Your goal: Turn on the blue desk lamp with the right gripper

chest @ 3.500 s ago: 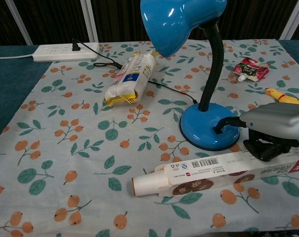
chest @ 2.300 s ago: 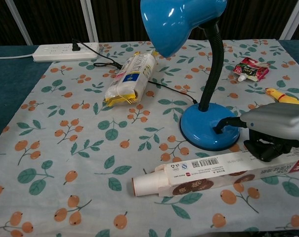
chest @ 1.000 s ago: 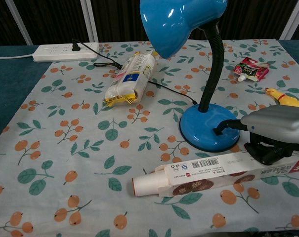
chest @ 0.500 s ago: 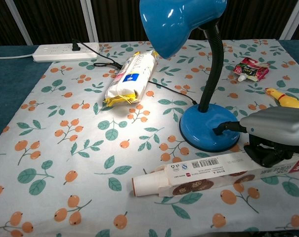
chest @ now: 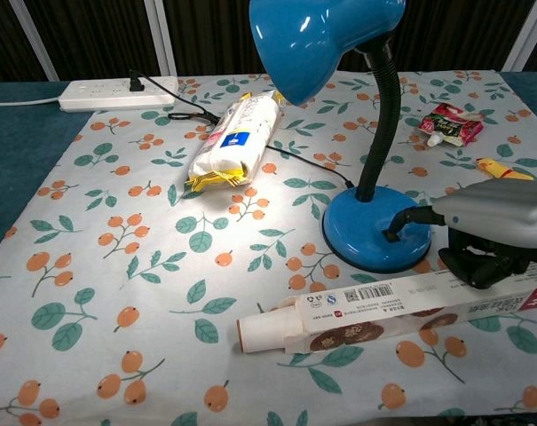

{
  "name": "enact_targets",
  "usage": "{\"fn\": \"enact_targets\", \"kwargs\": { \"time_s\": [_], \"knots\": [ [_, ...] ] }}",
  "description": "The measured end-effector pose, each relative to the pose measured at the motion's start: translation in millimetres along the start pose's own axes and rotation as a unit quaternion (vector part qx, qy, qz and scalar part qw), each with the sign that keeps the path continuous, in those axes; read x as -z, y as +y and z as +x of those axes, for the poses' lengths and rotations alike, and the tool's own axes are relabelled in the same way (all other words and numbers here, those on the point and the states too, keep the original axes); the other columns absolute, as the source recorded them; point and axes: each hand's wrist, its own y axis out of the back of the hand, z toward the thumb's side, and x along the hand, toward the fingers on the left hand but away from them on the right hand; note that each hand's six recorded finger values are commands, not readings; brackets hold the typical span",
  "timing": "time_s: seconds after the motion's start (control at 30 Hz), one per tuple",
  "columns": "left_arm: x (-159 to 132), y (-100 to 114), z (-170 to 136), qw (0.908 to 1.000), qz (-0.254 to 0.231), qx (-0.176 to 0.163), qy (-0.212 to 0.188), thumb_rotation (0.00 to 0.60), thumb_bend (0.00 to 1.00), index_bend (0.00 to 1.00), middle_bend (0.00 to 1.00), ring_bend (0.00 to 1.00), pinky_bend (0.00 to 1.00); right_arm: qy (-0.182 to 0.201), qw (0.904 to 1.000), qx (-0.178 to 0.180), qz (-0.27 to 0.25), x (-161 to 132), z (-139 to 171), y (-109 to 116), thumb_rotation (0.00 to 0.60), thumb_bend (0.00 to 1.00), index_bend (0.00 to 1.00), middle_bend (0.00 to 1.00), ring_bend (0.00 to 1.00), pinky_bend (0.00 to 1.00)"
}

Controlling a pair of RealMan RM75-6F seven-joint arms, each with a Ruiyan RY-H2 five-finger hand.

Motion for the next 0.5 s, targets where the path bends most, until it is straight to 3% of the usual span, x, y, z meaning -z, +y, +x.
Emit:
{"fn": "enact_targets", "kwargs": {
  "time_s": [0.2, 0.3, 0.4, 0.5],
  "knots": [
    [0, 0, 0, 1.0, 0.0, 0.0, 0.0, 0.6, 0.29, 0.03, 0.0, 0.01, 0.0, -0.023, 0.9983, 0.05, -0.019, 14, 12, 27, 0.6, 0.62, 0.11, 0.68, 0.79, 0.69],
    [0, 0, 0, 1.0, 0.001, 0.0, 0.0, 0.6, 0.29, 0.03, 0.0, 0.01, 0.0, -0.04, 0.9958, 0.076, -0.031, 28, 25, 43, 0.6, 0.55, 0.1, 0.57, 0.74, 0.61],
    [0, 0, 0, 1.0, 0.001, -0.001, 0.0, 0.6, 0.29, 0.03, 0.0, 0.01, 0.0, -0.059, 0.9929, 0.097, -0.036, 43, 41, 57, 0.6, 0.47, 0.08, 0.43, 0.59, 0.45],
    [-1, 0, -1, 1.0, 0.001, -0.001, 0.0, 0.6, 0.29, 0.03, 0.0, 0.01, 0.0, -0.081, 0.9887, 0.12, -0.039, 60, 60, 70, 0.6, 0.4, 0.03, 0.26, 0.37, 0.23]
  ]
}}
